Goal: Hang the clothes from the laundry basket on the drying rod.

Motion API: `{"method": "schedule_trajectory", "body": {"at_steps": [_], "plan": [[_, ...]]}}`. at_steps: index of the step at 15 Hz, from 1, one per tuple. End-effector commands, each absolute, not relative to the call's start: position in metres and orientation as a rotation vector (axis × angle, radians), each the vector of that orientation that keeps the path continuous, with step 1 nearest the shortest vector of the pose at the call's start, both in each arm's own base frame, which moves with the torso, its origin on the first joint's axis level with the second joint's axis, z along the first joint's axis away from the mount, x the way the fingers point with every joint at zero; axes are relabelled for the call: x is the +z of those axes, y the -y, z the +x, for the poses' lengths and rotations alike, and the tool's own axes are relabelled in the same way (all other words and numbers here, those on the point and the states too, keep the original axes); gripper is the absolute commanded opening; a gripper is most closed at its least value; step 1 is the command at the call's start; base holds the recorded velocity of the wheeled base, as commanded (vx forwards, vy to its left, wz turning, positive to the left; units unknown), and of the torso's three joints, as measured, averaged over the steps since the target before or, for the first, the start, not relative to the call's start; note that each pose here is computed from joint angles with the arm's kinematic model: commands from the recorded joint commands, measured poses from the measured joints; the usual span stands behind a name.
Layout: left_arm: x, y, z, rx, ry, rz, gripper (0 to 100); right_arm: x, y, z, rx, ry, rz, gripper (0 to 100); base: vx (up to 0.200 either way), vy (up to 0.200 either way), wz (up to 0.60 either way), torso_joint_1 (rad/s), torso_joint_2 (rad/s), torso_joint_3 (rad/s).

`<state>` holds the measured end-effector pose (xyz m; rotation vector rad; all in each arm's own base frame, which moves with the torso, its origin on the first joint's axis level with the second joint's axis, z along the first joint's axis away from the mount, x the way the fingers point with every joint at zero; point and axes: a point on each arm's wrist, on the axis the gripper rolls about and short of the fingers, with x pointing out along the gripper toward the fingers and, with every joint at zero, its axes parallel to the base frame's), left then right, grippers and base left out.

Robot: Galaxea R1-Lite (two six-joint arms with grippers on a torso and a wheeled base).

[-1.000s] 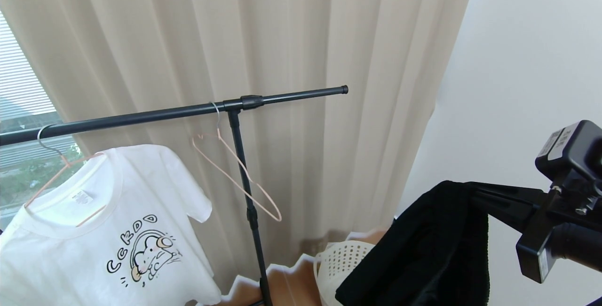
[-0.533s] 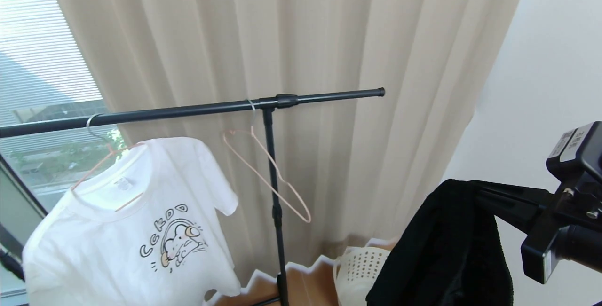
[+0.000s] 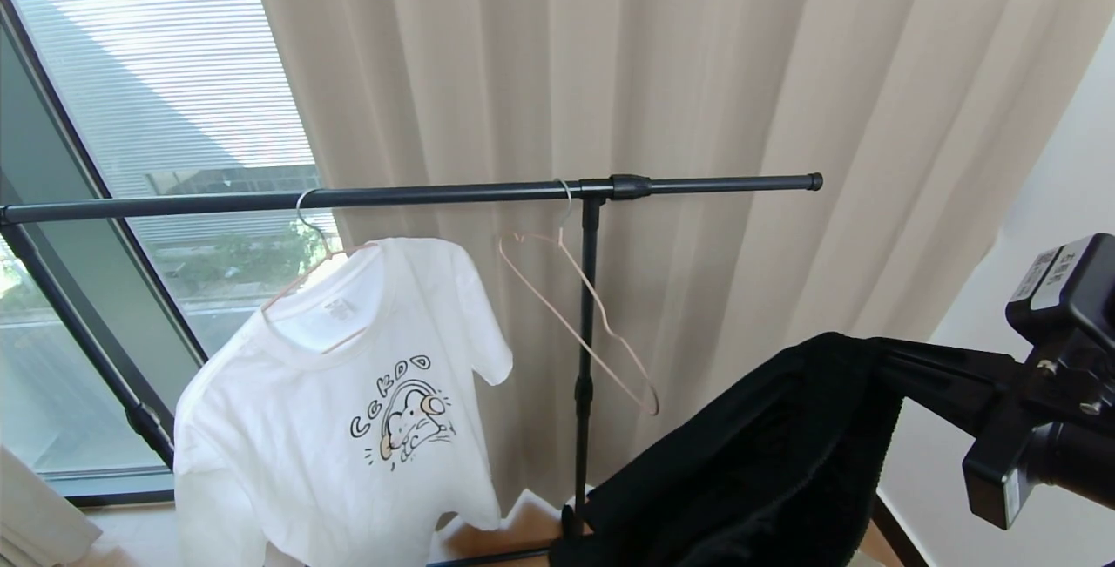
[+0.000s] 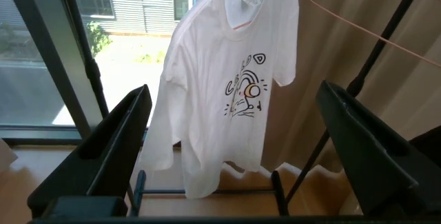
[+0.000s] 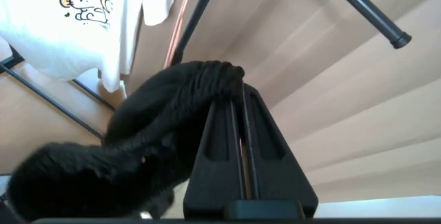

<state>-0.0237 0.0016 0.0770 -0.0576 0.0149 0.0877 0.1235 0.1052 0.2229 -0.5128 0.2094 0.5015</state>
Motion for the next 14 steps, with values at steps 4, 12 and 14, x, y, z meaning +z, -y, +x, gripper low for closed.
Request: {"method": "schedule_trajectory", "body": {"at_steps": [4,12,14], "plan": [[0.0770,-0.0016,-0.0236,0.089,-0.016,-0.058,100,0.2231,-0.1053,0.1234,0.502,-0.200,-0.508,0,0.000,0.000,0.00,0.000,0.00,0.000],[0.0770,-0.0016,-0.0236,0.089,-0.016,-0.059,100,0.2208,-0.1055,0.1237,0.504,-0.208,-0.512,0,0.000,0.000,0.00,0.082,-0.18,-0.097],[0.0770,-0.0016,-0.0236,0.089,-0.016,-0.058,100,0.2208,-0.1056,0.1237,0.505,-0.208,-0.512,0,0.000,0.000,0.00,0.166,-0.34,-0.193]]}}
